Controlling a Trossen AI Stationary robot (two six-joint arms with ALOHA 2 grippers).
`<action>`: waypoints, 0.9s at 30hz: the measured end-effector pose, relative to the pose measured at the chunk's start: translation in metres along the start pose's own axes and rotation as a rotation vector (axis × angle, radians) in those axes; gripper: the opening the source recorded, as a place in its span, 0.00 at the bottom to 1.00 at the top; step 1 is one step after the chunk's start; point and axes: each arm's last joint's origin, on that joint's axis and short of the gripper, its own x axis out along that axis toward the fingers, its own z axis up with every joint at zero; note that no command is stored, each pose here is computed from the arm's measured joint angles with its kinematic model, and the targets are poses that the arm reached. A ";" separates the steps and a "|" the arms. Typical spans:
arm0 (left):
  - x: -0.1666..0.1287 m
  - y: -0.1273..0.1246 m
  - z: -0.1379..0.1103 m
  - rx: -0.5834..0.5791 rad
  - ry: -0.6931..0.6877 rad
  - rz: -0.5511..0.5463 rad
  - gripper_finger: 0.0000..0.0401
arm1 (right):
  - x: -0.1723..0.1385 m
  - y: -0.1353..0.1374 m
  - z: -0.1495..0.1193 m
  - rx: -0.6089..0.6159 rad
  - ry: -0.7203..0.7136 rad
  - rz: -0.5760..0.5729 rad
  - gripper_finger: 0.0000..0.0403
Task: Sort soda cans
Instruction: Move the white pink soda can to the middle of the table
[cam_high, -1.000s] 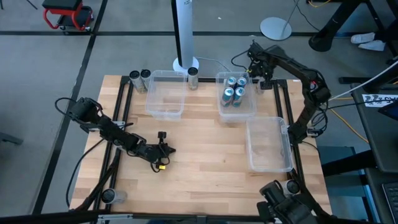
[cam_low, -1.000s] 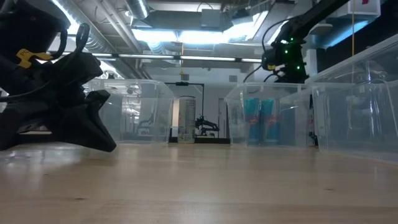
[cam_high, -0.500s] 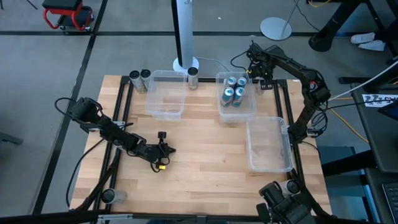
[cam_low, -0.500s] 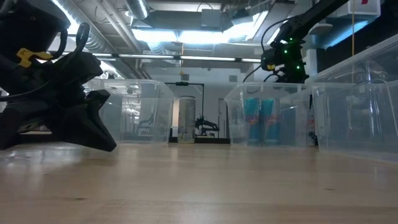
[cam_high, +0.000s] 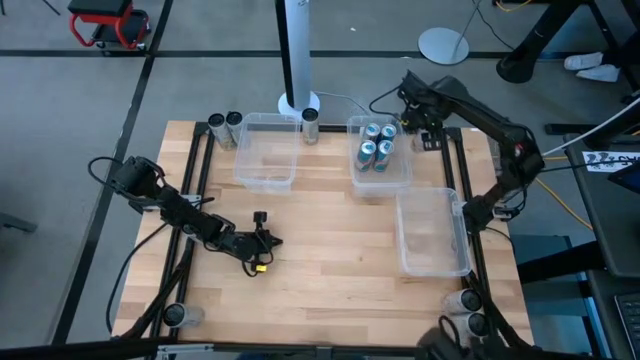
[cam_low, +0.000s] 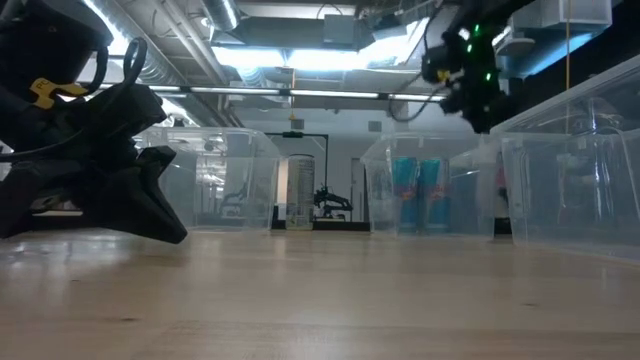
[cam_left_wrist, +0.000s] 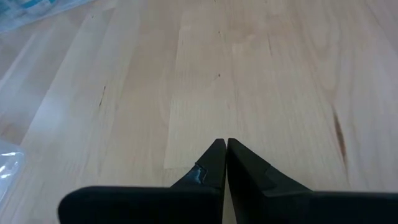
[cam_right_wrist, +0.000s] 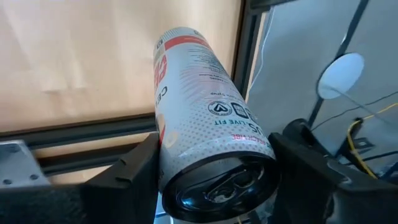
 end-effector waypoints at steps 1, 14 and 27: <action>0.000 0.000 0.000 -0.003 0.000 0.000 0.02 | -0.008 0.005 0.001 -0.008 -0.009 -0.011 0.61; -0.002 -0.003 0.000 -0.014 -0.002 -0.011 0.02 | -0.123 0.062 -0.009 0.017 -0.274 -0.166 0.61; -0.006 -0.011 -0.001 0.013 -0.011 -0.043 0.02 | -0.179 0.114 -0.003 -0.137 -0.587 -0.105 0.61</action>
